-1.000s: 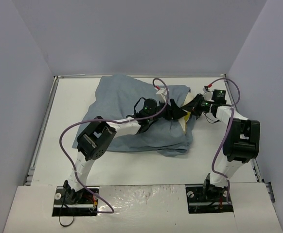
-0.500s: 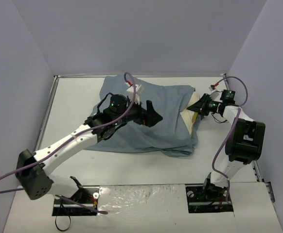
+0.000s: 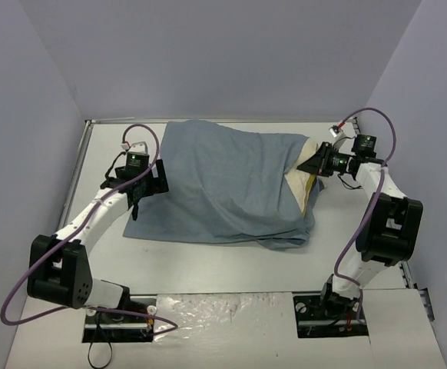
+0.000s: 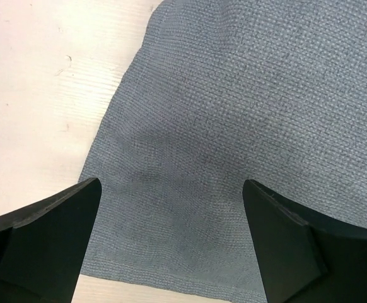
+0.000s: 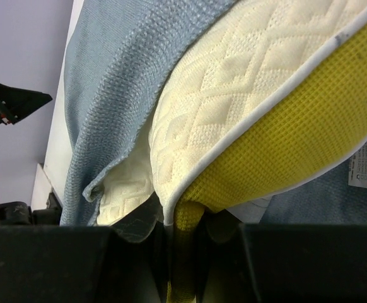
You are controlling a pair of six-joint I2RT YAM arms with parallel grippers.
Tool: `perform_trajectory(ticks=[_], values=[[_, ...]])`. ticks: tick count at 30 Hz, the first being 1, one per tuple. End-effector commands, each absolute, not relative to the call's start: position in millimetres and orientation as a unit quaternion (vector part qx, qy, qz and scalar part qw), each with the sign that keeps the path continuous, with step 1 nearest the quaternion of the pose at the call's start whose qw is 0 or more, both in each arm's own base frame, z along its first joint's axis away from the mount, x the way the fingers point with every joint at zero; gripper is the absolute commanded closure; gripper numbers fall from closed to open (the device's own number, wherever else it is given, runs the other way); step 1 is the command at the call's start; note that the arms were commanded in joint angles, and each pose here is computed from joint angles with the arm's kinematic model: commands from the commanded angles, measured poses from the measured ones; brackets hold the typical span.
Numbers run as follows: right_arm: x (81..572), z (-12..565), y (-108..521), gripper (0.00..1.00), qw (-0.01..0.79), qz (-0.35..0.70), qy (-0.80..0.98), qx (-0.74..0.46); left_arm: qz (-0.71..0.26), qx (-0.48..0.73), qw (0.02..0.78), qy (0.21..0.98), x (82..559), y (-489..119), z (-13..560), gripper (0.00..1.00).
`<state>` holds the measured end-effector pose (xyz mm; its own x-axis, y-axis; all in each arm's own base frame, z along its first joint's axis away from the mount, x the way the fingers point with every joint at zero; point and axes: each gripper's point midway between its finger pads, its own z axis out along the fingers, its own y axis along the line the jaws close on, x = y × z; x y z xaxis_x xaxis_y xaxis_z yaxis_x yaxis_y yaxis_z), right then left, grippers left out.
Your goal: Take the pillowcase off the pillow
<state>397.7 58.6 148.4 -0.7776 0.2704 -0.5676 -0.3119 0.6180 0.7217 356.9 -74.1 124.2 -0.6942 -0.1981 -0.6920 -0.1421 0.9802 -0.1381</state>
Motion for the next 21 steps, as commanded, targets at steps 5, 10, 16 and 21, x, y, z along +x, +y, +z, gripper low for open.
perform_trajectory(ticks=[5, 10, 16, 21], values=[[398.9, 177.4, 61.1, 1.00, 0.371, 0.424, 0.823, -0.073, -0.128, -0.106, 0.367, 0.915, 387.1, -79.9, 117.6, 0.03], [394.9, 174.4, 64.0, 1.00, 0.369, 0.426, 0.823, -0.078, -0.259, -0.072, 0.302, 0.914, 402.8, -121.5, 80.4, 0.04], [389.8, 170.1, 64.4, 1.00, 0.362, 0.429, 0.824, -0.073, -0.275, -0.086, 0.293, 0.912, 401.4, -114.9, 63.3, 0.65], [393.7, 174.0, 58.6, 1.00, 0.376, 0.419, 0.822, -0.085, -0.240, -0.085, 0.328, 0.910, 387.4, -101.0, 95.0, 0.93]])
